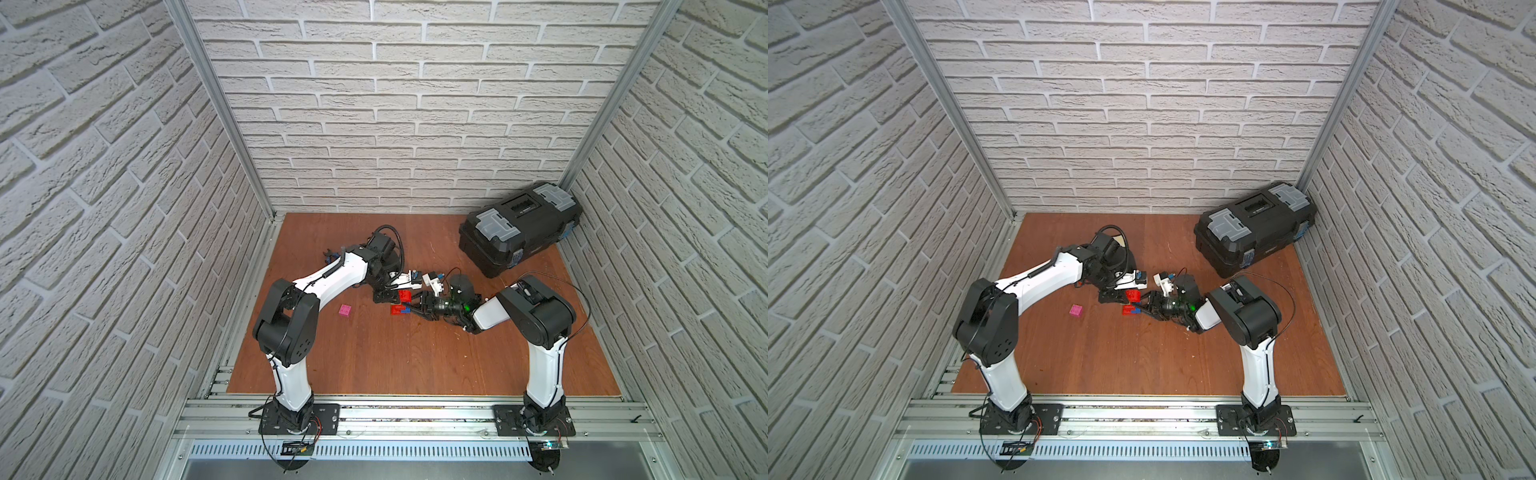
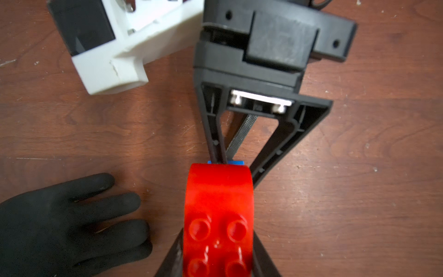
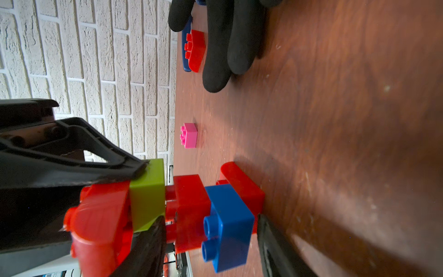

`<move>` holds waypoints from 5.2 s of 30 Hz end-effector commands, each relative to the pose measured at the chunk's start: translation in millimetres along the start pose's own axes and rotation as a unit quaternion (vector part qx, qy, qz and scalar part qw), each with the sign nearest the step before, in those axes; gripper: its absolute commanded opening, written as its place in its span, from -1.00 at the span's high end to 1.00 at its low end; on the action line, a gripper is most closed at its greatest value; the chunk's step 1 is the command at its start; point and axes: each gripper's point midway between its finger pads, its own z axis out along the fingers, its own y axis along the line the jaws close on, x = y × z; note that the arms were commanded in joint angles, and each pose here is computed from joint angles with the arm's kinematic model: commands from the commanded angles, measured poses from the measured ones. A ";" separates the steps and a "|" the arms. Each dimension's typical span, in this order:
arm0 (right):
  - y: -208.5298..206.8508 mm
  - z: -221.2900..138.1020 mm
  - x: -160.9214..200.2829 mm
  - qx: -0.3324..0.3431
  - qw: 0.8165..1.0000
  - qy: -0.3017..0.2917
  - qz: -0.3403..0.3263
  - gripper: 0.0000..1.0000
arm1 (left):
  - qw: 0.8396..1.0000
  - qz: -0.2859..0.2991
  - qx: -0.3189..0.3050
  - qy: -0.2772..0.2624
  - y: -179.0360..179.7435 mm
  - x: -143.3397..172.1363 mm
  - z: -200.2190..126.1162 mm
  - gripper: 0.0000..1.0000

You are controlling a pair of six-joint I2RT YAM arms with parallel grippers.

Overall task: Assemble the letter s with lego
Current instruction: Assemble the lego brick with the lego brick, then adjust the lego brick at the center of the board.

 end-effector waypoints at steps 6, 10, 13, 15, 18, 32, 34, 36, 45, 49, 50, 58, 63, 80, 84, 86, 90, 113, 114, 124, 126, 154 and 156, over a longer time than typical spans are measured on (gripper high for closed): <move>-39.8 -1.7 13.5 0.051 0.997 0.006 0.050 -0.19 | 0.999 -0.006 0.019 0.025 -12.2 24.8 5.8 0.39; -42.1 -3.0 12.5 0.054 0.997 0.003 0.051 -0.19 | 0.999 -0.007 0.019 0.032 -14.7 29.2 6.3 0.39; -43.0 -2.6 13.1 0.054 0.997 0.005 0.052 -0.19 | 0.999 -0.008 0.023 0.031 -15.5 28.7 8.2 0.39; -43.6 -2.9 12.7 0.055 0.997 0.005 0.053 -0.19 | 0.999 -0.009 0.026 0.032 -16.1 29.1 10.3 0.40; -46.1 -4.2 12.7 0.057 0.997 0.004 0.054 -0.18 | 0.999 -0.005 0.031 0.039 -20.1 32.9 12.5 0.40; -51.5 -5.5 14.1 0.059 0.997 0.005 0.059 -0.16 | 0.998 -0.011 0.051 0.044 -31.7 29.3 16.5 0.41; -51.6 -5.6 14.4 0.059 0.997 0.005 0.059 -0.15 | 0.998 -0.010 0.048 0.045 -31.4 28.9 16.8 0.41; -52.2 -5.8 14.9 0.059 0.997 0.005 0.059 -0.15 | 0.998 -0.009 0.047 0.052 -32.3 30.5 18.4 0.41; -54.6 -6.7 16.3 0.060 0.996 0.004 0.062 -0.14 | 0.996 -0.005 0.032 0.079 -29.0 42.6 20.1 0.41; -55.5 -6.7 17.2 0.060 0.996 0.004 0.063 -0.13 | 0.997 -0.003 0.029 0.078 -28.2 44.2 24.5 0.41; -55.4 -6.8 17.2 0.060 0.996 0.004 0.063 -0.13 | 0.997 -0.003 0.030 0.077 -28.0 44.2 26.2 0.41; -51.1 -5.5 15.5 0.051 0.997 0.006 0.061 -0.13 | 0.998 -0.008 0.019 0.052 -18.0 34.0 24.6 0.34; -49.3 -3.4 12.7 0.044 0.997 0.003 0.065 -0.14 | 0.999 -0.008 0.013 0.046 -15.3 32.2 22.6 0.31; -52.6 -6.7 15.0 0.041 0.997 0.001 0.072 -0.22 | 0.999 -0.015 0.014 0.035 -9.1 23.4 19.8 0.24; -54.1 -7.3 15.0 0.042 0.996 0.000 0.073 -0.24 | 0.999 -0.015 0.011 0.030 -8.6 21.1 17.0 0.20; -54.6 -7.9 15.0 0.042 0.996 0.000 0.075 -0.24 | 0.999 -0.015 0.010 0.030 -8.1 20.7 16.5 0.19; -54.7 -8.4 15.2 0.043 0.996 -0.001 0.075 -0.26 | 1.000 -0.016 0.009 0.023 -6.6 17.0 15.4 0.15; -63.8 -18.7 18.6 0.055 0.996 0.000 0.066 -0.34 | 1.000 -0.024 0.007 -0.003 -3.2 5.7 8.2 0.04; -64.1 -20.0 19.2 0.057 0.996 0.001 0.063 -0.34 | 1.000 -0.027 0.006 -0.003 -2.7 5.8 7.4 0.03; -66.6 -33.2 28.7 0.076 0.997 0.018 0.008 -0.33 | 1.000 -0.029 0.004 -0.008 -5.0 1.3 -3.2 -0.24; -60.9 -37.3 28.9 0.077 0.996 0.023 -0.031 -0.34 | 1.000 -0.029 -0.001 -0.011 -4.4 -0.9 -8.4 -0.36; 3.0 -9.8 5.2 0.079 0.832 -0.007 -0.549 -0.51 | 0.993 -0.089 -0.041 -0.069 -20.6 -2.0 -75.3 -0.96; 3.5 -6.1 1.1 0.078 0.827 -0.009 -0.557 -0.50 | 0.993 -0.090 -0.042 -0.071 -21.5 -1.9 -75.7 -0.96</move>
